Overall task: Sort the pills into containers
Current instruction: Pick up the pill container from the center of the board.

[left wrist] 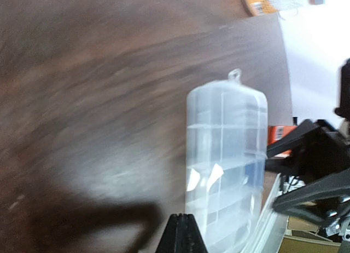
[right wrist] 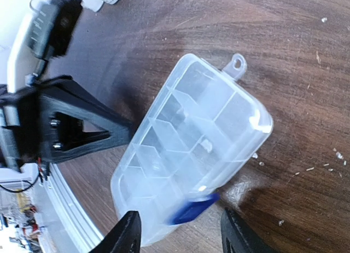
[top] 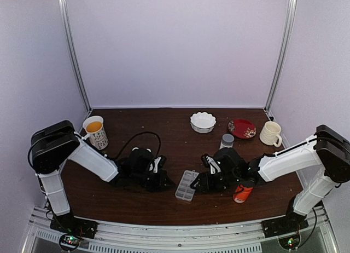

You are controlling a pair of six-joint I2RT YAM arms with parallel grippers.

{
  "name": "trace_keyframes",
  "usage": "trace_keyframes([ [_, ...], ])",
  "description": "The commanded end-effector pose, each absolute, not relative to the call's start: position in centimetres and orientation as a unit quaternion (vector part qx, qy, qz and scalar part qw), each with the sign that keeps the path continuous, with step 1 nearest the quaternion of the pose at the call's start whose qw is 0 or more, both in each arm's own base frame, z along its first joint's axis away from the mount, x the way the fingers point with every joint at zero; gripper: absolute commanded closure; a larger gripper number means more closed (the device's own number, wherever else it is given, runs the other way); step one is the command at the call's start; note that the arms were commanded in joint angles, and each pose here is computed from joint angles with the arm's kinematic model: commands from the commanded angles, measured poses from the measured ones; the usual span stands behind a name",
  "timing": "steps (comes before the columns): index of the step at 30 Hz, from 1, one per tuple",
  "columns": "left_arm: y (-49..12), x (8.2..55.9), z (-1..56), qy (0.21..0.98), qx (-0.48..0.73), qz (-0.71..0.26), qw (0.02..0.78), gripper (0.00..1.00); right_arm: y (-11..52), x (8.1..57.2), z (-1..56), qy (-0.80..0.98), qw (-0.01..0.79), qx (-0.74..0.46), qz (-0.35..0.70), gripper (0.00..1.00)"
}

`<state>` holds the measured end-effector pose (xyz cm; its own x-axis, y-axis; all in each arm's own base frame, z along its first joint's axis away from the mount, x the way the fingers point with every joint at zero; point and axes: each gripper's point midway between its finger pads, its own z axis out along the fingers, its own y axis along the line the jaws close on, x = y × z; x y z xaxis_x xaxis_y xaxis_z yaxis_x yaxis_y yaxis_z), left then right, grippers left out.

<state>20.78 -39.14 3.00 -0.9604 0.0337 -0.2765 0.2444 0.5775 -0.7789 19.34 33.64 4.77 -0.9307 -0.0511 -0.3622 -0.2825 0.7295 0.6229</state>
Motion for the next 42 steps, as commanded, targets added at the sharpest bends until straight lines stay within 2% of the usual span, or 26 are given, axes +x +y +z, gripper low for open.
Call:
trace_keyframes([
  [1,-36.9,19.9,-0.5,0.899,0.045,-0.428,0.081,1.0,34.3,19.6,6.2,0.897,0.166,-0.069,0.403,0.48],
  [12,-37.5,20.3,0.7,0.892,0.061,-0.438,0.095,0.99,35.1,20.2,6.0,0.891,0.153,-0.033,0.426,0.47],
  [14,-37.7,20.4,1.6,0.887,0.069,-0.444,0.106,0.92,34.1,20.6,5.8,0.897,0.164,-0.023,0.409,0.47],
  [18,-38.3,20.8,3.3,0.881,0.086,-0.447,0.129,0.62,32.8,21.0,5.9,0.902,0.176,-0.015,0.394,0.46],
  [21,-39.0,21.0,3.9,0.881,0.099,-0.444,0.134,0.55,32.4,21.0,5.5,0.909,0.175,-0.018,0.378,0.45],
  [34,-40.8,21.0,1.8,0.893,0.113,-0.425,0.095,0.59,35.1,21.4,6.1,0.894,0.158,-0.033,0.419,0.47],
  [37,-40.7,21.0,1.1,0.898,0.109,-0.418,0.088,0.65,35.9,21.5,6.9,0.887,0.158,-0.038,0.433,0.48],
  [42,-39.2,21.4,-0.4,0.91,0.081,-0.398,0.079,0.82,35.5,21.6,7.2,0.887,0.165,-0.038,0.429,0.48],
])
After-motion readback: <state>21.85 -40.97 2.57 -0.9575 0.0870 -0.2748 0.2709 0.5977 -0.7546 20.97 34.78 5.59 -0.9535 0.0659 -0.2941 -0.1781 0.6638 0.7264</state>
